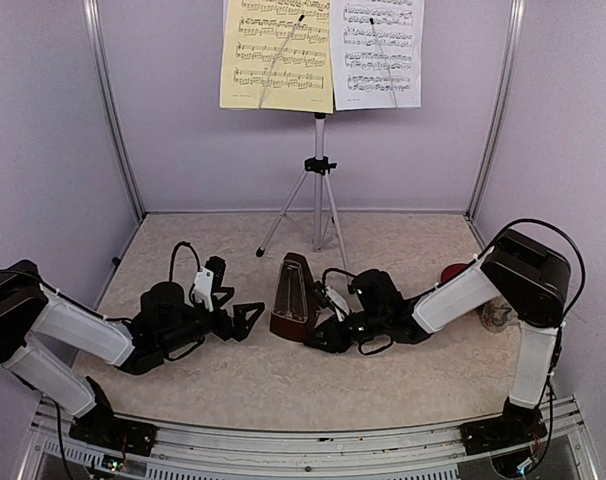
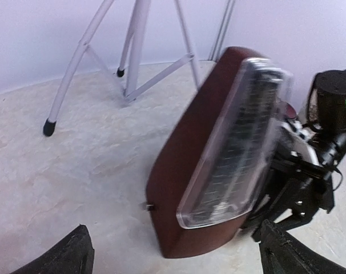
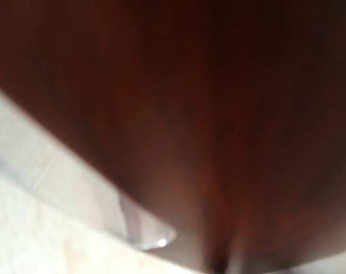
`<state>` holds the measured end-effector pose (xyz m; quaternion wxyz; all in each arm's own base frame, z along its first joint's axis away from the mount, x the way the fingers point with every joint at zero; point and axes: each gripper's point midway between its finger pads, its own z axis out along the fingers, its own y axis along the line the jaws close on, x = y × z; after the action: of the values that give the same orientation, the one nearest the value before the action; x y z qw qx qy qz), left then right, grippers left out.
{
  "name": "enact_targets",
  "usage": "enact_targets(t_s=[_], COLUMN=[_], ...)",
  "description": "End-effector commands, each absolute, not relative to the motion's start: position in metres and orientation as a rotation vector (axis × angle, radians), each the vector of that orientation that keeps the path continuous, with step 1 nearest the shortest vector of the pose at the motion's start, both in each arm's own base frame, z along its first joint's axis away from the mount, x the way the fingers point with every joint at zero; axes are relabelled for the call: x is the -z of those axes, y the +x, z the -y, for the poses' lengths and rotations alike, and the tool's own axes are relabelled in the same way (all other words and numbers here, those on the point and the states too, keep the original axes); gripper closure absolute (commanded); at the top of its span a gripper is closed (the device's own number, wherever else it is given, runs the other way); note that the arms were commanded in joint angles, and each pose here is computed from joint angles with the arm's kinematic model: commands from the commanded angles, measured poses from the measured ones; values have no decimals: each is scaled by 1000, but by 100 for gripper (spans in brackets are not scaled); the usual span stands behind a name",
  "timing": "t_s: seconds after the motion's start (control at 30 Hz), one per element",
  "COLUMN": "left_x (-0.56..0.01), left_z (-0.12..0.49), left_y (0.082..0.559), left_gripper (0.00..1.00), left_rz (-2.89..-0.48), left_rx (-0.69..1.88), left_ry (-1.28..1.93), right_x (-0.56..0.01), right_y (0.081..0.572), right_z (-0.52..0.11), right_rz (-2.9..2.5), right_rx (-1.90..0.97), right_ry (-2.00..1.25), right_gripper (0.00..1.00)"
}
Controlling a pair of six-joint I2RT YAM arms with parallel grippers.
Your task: Set up the instrument practice props
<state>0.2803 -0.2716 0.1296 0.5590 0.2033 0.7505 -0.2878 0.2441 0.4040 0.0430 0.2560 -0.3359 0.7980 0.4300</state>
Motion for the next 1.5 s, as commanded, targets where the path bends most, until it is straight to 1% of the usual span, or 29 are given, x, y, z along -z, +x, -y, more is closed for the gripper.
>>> enact_targets(t_s=[0.0, 0.17, 0.37, 0.53, 0.8, 1.03, 1.07, 1.13, 1.27, 1.33, 1.47], left_x=[-156, -165, -172, -177, -148, -127, -126, -125, -131, -139, -172], left_z=[284, 299, 325, 348, 365, 367, 368, 369, 368, 366, 366], left_y=[266, 276, 288, 303, 334, 349, 349, 347, 346, 343, 331], left_gripper=[1, 1, 1, 1, 1, 2, 4, 13, 37, 47, 61], left_rz=[-1658, -1647, -1647, -1635, -1709, -1745, -1746, -1752, -1757, -1745, -1675], left_rx=[666, 656, 622, 621, 543, 515, 516, 518, 511, 506, 461], left_ry=[534, 516, 498, 515, 516, 519, 523, 536, 544, 544, 577], right_x=[-76, -97, -98, -102, -106, -107, -107, -106, -104, -104, -109], right_y=[256, 244, 240, 250, 264, 271, 271, 272, 274, 276, 282], right_z=[-432, -425, -399, -379, -354, -343, -343, -342, -341, -340, -340], right_rz=[-2004, -1901, -1909, -1915, -1918, -1918, -1920, -1920, -1927, -1922, -1888], right_rx=[-1242, -1300, -1215, -1163, -1072, -1056, -1057, -1058, -1052, -1045, -1040], right_ry=[-939, -936, -903, -840, -765, -711, -708, -704, -680, -665, -634], right_gripper=[71, 65, 61, 54, 37, 32, 32, 32, 33, 33, 35])
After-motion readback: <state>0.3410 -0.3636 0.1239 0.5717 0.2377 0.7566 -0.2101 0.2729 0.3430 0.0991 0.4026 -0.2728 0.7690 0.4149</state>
